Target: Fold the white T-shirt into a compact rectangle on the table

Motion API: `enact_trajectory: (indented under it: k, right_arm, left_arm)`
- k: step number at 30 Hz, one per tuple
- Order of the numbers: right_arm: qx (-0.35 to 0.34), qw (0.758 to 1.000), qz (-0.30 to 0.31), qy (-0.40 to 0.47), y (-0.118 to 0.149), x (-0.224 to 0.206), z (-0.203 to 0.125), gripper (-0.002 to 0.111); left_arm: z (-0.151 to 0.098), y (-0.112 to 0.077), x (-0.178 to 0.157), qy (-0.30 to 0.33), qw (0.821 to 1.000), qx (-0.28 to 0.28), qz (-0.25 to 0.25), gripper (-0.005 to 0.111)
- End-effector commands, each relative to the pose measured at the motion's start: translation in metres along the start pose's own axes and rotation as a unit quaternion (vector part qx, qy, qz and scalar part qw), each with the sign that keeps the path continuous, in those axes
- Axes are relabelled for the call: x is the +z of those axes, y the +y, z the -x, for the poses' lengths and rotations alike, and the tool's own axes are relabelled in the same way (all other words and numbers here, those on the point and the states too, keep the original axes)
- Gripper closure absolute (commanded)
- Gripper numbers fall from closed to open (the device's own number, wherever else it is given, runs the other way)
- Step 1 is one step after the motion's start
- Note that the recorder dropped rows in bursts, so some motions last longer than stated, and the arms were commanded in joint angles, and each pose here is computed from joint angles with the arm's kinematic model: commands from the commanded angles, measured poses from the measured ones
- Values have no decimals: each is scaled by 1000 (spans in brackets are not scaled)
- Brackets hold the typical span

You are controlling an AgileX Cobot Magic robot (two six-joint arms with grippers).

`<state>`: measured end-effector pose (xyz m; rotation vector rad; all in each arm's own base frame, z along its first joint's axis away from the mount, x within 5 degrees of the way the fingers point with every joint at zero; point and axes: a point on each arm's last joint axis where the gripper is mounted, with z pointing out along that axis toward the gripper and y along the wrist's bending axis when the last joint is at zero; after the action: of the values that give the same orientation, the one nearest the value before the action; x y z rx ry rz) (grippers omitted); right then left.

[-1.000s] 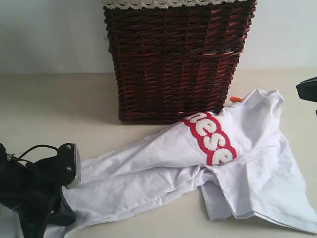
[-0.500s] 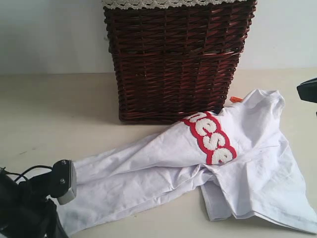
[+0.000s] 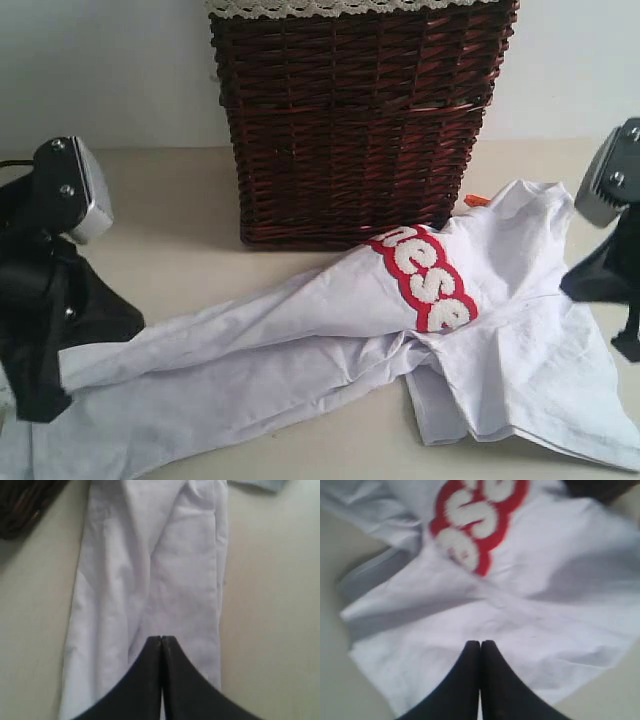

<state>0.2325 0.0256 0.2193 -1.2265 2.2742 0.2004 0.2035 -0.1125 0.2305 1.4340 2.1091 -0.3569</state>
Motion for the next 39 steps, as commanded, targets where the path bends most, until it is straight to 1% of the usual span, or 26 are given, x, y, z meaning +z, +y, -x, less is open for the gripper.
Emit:
enact_trajectory:
  k: [1, 2, 3, 5, 7, 9, 10, 12, 15, 18, 20, 23, 24, 27, 31, 35, 37, 39]
  right_arm:
    - [-36, 994, 92, 48, 11, 7, -11, 108]
    - [-38, 994, 87, 60, 10, 7, -13, 108]
    - [-28, 995, 64, 73, 6, 7, -15, 108]
    - [-4, 997, -10, 80, -8, 10, -17, 108]
    - [13, 995, -79, 64, -24, 17, -16, 108]
    - [43, 991, -116, 41, -35, 28, -15, 108]
    - [65, 990, -122, 30, -39, 35, -15, 108]
    - [71, 992, -102, 30, -41, 52, -19, 108]
    - [73, 995, -52, 41, -39, 78, -29, 108]
    - [96, 993, -30, 59, -39, 104, -42, 108]
    - [98, 993, -17, 61, -37, 116, -48, 108]
    - [108, 993, 19, 50, -32, 134, -54, 108]
    - [103, 993, 27, 45, -30, 139, -55, 108]
    - [129, 990, 37, 46, -28, 150, -61, 108]
    - [128, 988, 42, 71, -26, 153, -68, 108]
    - [100, 989, 45, 98, -26, 142, -68, 108]
    - [110, 985, 39, 130, -26, 129, -67, 108]
    - [128, 978, 45, 160, -24, 119, -68, 108]
  left_arm:
    - [-15, 0, -3, 80, 992, 93, 6, 107]
    - [-17, 2, -3, 87, 991, 97, 15, 107]
    - [-17, 3, -3, 87, 991, 96, 21, 107]
    - [-17, 6, -2, 86, 991, 95, 33, 107]
    - [-17, 9, 1, 90, 990, 103, 40, 107]
    - [-20, 11, 5, 108, 986, 121, 41, 107]
    - [-22, 13, 8, 119, 984, 128, 39, 107]
    - [-24, 15, 13, 126, 983, 128, 36, 107]
    - [-25, 18, 20, 124, 984, 123, 40, 107]
    - [-25, 19, 22, 124, 984, 122, 42, 107]
    - [-25, 20, 23, 123, 985, 114, 46, 107]
    - [-24, 22, 24, 116, 988, 81, 58, 107]
    - [-24, 22, 25, 112, 990, 71, 56, 107]
    - [-22, 19, 27, 96, 994, 36, 46, 107]
    - [-20, 17, 30, 86, 996, 6, 32, 107]
    - [-22, 16, 39, 83, 996, -24, 15, 107]
    - [-25, 13, 46, 84, 995, -49, -6, 107]
    - [-27, 11, 48, 87, 994, -59, -21, 107]
